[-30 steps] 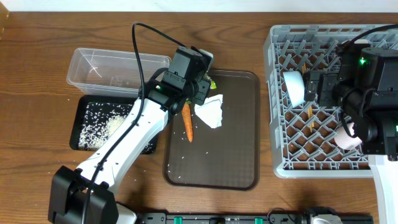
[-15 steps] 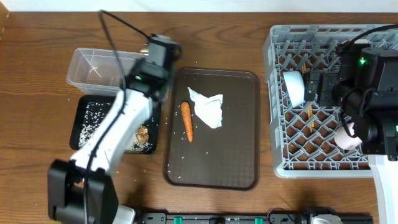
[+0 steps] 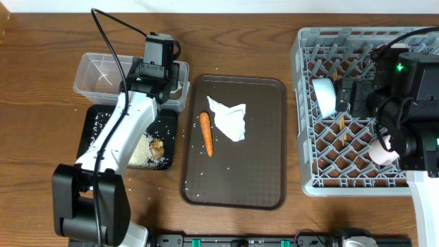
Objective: Sort waste into correct bins and load items into the dishwasher rack
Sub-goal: 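Move left gripper back to white tissue and grasp it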
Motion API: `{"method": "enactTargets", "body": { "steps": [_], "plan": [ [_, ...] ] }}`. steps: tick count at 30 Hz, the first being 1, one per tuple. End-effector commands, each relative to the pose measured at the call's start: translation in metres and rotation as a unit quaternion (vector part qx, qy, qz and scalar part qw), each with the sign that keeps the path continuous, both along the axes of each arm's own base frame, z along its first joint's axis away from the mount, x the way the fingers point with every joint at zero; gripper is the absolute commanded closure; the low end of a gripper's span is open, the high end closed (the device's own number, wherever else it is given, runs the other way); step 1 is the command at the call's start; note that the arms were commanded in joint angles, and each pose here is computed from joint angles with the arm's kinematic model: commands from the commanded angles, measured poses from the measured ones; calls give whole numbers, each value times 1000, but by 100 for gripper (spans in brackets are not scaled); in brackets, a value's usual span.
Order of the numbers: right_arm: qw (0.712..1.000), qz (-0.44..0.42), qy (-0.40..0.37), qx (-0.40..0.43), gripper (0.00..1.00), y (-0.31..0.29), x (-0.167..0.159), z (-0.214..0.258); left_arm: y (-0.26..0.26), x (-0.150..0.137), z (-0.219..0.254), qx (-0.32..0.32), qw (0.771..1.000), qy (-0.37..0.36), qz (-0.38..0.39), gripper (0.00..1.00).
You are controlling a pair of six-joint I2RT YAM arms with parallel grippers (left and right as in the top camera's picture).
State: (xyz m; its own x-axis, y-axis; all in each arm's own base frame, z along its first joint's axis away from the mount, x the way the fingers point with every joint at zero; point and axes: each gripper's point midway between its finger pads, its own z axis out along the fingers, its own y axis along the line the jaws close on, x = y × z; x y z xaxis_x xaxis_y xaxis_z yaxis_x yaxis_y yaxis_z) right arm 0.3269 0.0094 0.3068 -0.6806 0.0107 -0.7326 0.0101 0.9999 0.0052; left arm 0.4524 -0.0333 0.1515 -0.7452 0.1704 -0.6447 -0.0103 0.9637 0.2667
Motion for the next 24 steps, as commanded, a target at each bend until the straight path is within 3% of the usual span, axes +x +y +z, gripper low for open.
{"method": "enactTargets", "body": {
  "steps": [1,5,13,17,24],
  "plan": [
    [1000,-2,-9,4,1,1,-2,7,-38,-12,19,-55,996,4,-77,30],
    [1000,-2,-9,4,1,1,-1,7,-102,-45,12,-129,973,58,-180,30],
    [1000,-2,-9,4,1,1,-1,7,-180,-113,-47,-65,939,176,-287,30],
    [1000,-2,-9,4,1,1,-1,7,-189,-119,-83,-20,934,207,-291,30],
    [1000,-2,-9,4,1,1,-2,7,-195,-115,-134,-9,927,241,-288,30]
  ]
}}
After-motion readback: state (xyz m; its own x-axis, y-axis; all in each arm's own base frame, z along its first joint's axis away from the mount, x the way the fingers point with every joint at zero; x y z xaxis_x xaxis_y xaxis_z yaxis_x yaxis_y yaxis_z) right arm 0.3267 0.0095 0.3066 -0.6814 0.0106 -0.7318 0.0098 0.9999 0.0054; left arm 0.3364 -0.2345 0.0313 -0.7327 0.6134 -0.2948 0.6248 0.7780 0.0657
